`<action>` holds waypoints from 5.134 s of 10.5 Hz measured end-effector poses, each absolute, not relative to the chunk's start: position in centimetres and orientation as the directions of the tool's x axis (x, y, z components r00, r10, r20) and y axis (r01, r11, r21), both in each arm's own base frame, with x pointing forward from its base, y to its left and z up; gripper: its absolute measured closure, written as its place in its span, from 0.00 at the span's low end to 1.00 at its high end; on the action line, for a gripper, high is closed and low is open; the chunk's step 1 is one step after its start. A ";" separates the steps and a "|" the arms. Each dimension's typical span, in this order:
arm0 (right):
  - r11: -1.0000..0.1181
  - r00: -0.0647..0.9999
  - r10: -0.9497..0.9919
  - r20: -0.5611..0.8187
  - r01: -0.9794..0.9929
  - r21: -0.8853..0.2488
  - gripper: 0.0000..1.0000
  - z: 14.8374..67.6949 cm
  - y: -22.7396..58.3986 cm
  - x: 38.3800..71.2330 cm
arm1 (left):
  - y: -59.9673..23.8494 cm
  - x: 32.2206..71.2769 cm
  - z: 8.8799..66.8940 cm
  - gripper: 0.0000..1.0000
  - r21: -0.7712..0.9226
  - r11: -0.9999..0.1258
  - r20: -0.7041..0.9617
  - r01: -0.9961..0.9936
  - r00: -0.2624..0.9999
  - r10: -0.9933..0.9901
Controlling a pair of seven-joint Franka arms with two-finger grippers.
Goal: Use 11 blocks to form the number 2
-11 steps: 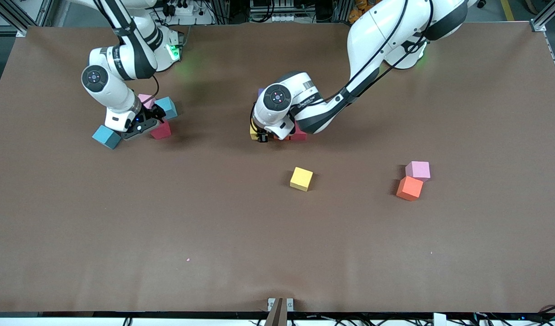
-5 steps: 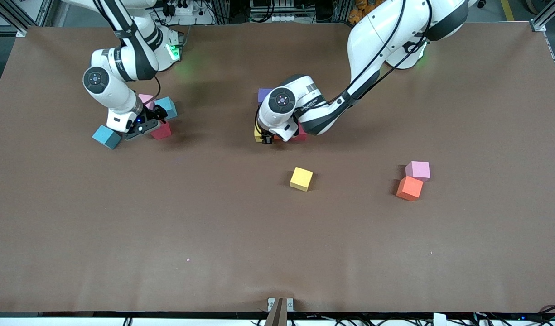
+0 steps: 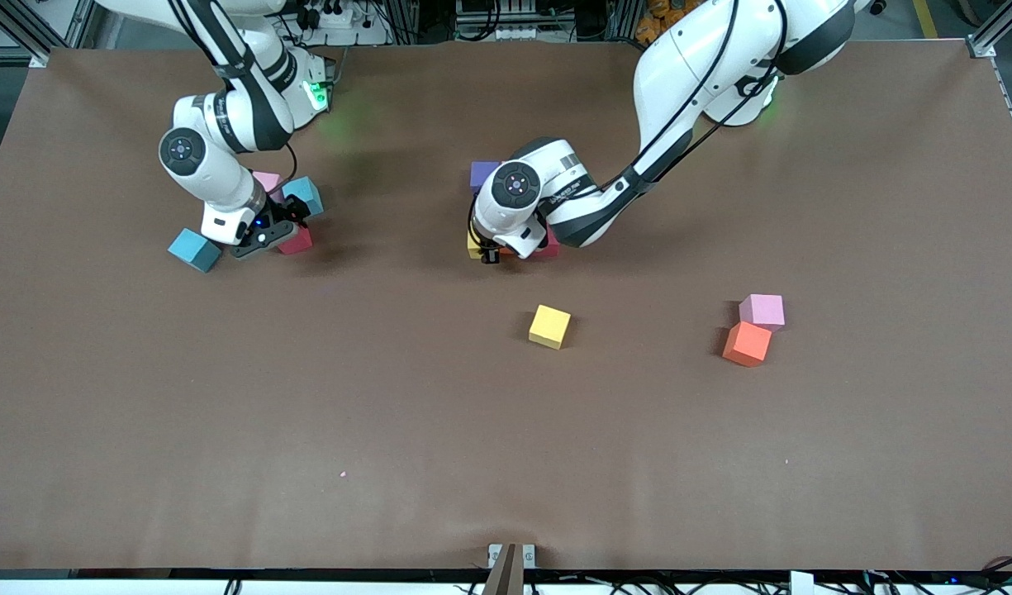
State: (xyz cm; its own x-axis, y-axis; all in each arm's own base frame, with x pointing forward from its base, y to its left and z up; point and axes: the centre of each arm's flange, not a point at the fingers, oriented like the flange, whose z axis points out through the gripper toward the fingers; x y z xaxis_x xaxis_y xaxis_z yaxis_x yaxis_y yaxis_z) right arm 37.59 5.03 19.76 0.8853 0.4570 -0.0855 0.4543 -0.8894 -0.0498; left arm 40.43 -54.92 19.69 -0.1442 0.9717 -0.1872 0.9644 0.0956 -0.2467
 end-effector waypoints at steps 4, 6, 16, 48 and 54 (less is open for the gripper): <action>-0.890 0.884 0.456 -0.101 0.452 -0.061 0.06 18.8 5.1 37.3 | -55.2 39.9 19.6 0.41 -0.247 0.084 -0.186 0.965 -0.132 0.974; -0.890 0.884 0.456 -0.102 0.452 -0.061 0.17 18.8 5.1 37.3 | -55.2 39.9 19.6 0.41 -0.246 0.082 -0.187 0.966 -0.130 0.974; -0.845 0.840 0.535 -0.087 0.532 -0.058 0.39 26.7 10.2 44.2 | -55.1 39.8 19.5 0.41 -0.244 0.070 -0.188 0.967 -0.118 0.975; -0.959 0.967 0.251 -0.032 0.244 -0.144 0.39 32.4 42.3 43.9 | -41.5 57.1 27.6 0.00 -0.066 0.008 -0.239 0.998 -0.023 0.971; -0.982 0.994 0.101 -0.033 0.094 -0.165 0.39 29.8 43.7 45.5 | -36.2 63.3 27.3 0.00 0.030 -0.087 -0.216 0.996 0.091 0.972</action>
